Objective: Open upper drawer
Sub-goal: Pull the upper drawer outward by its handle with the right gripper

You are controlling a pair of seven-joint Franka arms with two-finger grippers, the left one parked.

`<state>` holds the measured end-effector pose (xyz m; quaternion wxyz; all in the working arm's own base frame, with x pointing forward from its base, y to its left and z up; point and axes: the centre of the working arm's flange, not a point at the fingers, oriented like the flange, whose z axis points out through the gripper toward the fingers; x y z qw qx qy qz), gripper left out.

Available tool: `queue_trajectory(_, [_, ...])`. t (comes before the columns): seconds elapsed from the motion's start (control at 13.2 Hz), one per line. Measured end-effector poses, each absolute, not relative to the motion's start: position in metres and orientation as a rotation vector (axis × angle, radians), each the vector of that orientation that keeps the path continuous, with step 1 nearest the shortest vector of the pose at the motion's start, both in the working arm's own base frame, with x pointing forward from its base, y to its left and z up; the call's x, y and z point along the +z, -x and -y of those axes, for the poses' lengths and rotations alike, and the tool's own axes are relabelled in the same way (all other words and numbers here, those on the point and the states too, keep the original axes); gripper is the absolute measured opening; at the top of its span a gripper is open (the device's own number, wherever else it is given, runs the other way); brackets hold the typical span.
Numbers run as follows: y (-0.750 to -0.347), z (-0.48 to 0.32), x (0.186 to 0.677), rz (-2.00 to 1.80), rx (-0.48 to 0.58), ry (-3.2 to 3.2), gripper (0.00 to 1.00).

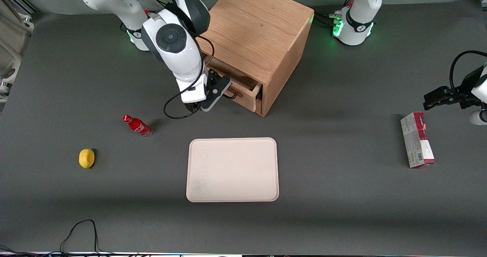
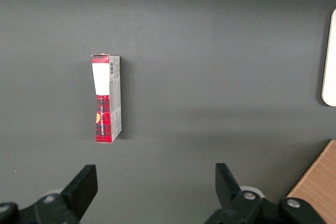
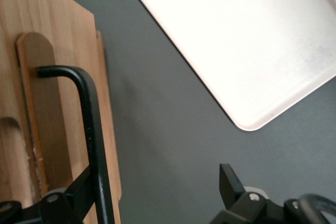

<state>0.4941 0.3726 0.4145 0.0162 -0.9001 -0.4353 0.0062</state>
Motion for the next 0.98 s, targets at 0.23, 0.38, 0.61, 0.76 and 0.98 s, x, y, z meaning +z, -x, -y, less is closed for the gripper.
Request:
queue_trajectory(0.23, [-0.519,-0.355,0.407,1.358,0.018,2.803,1.0])
queue_trajectory(0.38, [-0.532,-0.34,0.404,1.352,0.018,2.807,1.0])
queue_trajectory(0.61, [-0.547,-0.329,0.406,1.362,0.002,2.802,1.0])
queue_trajectory(0.76, [-0.555,-0.325,0.406,1.36,-0.006,2.804,1.0])
queue_trajectory(0.98, [-0.569,-0.317,0.406,1.373,-0.018,2.8,1.0])
